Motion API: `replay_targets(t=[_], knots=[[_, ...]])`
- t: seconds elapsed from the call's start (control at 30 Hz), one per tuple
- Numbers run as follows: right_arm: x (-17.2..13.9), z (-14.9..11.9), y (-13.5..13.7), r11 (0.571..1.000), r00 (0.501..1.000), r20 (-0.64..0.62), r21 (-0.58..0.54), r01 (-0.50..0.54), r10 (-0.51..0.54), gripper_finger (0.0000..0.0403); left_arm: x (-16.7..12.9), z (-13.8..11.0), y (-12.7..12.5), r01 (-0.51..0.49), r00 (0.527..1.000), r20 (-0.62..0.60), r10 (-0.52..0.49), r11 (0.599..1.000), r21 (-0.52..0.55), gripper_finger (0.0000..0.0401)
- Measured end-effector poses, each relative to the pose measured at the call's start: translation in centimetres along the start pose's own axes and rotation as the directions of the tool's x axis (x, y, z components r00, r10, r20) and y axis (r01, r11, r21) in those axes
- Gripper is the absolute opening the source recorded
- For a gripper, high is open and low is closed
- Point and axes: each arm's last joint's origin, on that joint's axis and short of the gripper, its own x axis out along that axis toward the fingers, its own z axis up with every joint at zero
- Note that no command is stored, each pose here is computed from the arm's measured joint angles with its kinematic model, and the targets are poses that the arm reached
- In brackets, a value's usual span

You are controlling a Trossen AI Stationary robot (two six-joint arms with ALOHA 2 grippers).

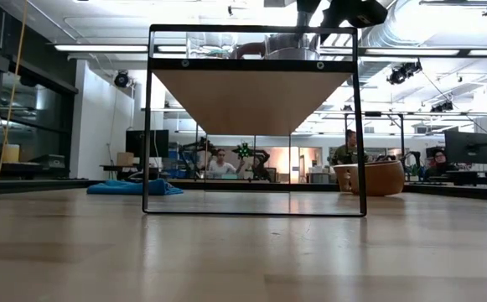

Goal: Stack small to large cups/mugs on shelf
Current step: Put the transparent mug on the shelf, then adjust the transparent mug on the shelf

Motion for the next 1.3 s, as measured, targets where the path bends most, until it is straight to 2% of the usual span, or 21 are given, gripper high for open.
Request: replay_targets(t=[0.27,0.57,0.97,1.3], knots=[[-0.3,0.0,-0.1,1.0,1.0,0.005,-0.017,-0.009,0.009,0.0115,0.0,0.0,0.0,0.0,1.0,0.0,0.0,1.0,0.0,0.0001],[-2.1,0.3,-0.7,0.999,0.998,0.039,-0.01,-0.046,0.046,0.0115,0.0,0.0,0.0,0.0,1.0,-0.001,0.0,1.0,-0.022,0.0001],[-5.5,0.2,-2.0,0.981,0.988,0.071,-0.154,-0.122,0.134,0.0115,0.0,0.0,0.0,0.0,1.0,-0.001,0.0,1.0,-0.023,0.0001],[-7.6,0.3,-3.2,0.971,0.978,0.128,-0.194,-0.136,0.162,0.0115,0.0,0.0,0.0,0.0,1.0,-0.001,0.0,1.0,-0.023,0.0001]])
